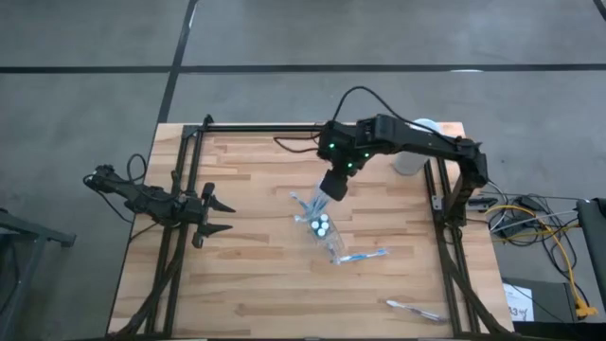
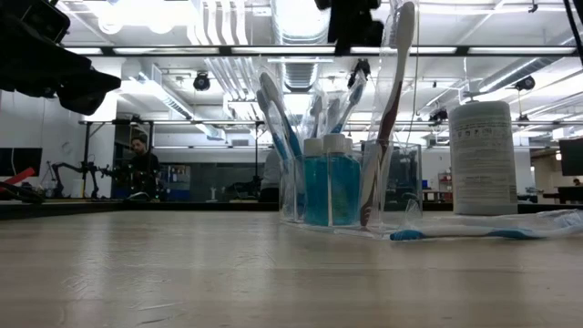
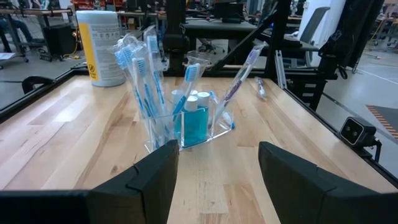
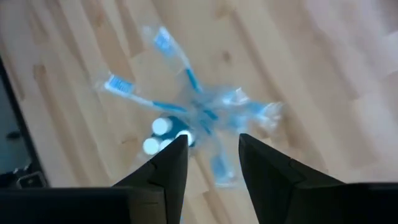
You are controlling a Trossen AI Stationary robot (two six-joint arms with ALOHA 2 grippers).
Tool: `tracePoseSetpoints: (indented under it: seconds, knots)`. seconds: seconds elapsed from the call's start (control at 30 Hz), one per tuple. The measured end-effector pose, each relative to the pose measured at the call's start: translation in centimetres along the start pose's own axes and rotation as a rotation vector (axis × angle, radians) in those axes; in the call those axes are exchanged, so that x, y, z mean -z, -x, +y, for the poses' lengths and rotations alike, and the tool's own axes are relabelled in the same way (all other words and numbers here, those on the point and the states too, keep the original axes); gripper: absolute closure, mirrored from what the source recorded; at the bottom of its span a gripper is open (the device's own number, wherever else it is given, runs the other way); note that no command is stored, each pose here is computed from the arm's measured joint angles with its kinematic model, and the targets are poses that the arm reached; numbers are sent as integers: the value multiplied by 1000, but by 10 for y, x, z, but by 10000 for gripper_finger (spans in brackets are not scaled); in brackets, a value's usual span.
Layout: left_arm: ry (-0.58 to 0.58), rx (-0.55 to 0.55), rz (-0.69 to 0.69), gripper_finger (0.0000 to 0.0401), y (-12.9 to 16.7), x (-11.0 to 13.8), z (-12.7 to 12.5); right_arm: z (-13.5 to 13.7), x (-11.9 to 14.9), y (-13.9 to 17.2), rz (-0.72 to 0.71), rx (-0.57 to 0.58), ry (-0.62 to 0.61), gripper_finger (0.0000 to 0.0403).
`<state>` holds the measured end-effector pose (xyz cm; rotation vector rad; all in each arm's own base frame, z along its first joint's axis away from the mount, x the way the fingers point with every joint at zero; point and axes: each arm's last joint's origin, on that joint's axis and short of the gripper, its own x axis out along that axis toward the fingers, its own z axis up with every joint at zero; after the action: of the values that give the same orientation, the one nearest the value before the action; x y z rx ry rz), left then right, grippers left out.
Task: Pick & Place toothbrushing station
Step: Put the blue toothbrush into the left section of the transparent organizer
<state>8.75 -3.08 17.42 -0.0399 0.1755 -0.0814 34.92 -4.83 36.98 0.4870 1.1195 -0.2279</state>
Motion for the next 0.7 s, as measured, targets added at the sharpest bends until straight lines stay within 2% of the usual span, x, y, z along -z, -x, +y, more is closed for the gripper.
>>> tracePoseSetpoints:
  seconds: [0.23,0.43,0.53,0.7]
  knots:
    - [0,0,0,174,0,0,0,19,15,53,-187,118,104,268]
    - [0,0,1,174,0,0,0,36,45,97,-344,191,162,258]
    - [-1,0,1,174,0,0,0,43,65,110,-374,198,179,255]
    - [0,0,1,174,0,0,0,50,93,116,-361,206,133,254]
